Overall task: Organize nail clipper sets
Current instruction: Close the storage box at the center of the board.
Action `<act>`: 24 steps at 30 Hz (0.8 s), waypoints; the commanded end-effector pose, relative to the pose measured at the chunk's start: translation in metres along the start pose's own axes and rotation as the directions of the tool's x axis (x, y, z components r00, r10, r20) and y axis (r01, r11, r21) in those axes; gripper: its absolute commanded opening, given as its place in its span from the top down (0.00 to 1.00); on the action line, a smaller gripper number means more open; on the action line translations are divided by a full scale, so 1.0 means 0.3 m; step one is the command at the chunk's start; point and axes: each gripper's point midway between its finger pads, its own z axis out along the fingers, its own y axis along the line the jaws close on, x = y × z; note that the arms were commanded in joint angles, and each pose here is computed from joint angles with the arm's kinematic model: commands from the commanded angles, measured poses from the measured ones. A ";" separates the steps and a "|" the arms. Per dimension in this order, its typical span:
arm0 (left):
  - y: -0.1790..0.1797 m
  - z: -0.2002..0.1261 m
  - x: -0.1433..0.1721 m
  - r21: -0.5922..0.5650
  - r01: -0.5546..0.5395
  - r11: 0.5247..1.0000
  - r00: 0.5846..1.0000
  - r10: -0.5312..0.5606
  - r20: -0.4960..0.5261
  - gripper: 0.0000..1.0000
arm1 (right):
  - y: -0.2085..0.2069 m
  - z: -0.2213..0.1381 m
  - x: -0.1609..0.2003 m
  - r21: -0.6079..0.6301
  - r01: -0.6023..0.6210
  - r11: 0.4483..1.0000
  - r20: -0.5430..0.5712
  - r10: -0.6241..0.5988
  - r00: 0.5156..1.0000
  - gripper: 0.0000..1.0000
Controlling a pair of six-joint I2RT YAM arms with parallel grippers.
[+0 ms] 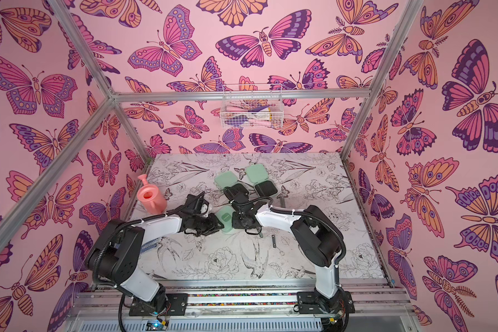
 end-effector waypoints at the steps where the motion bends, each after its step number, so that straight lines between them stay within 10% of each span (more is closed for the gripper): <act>1: 0.009 -0.013 0.015 -0.021 0.005 1.000 1.000 -0.005 0.007 0.66 | -0.056 0.084 0.040 0.077 -0.018 0.997 -0.028 0.020 0.999 0.67; 12: -0.093 -0.124 -0.055 -0.024 -0.049 0.998 0.996 0.051 0.077 0.65 | -0.071 0.119 0.047 0.102 -0.009 0.995 -0.042 0.014 0.999 0.68; 24: -0.021 0.000 -0.137 -0.142 -0.071 0.987 0.996 0.076 0.035 0.67 | -0.067 0.098 0.030 0.096 -0.009 0.995 -0.030 0.012 0.999 0.68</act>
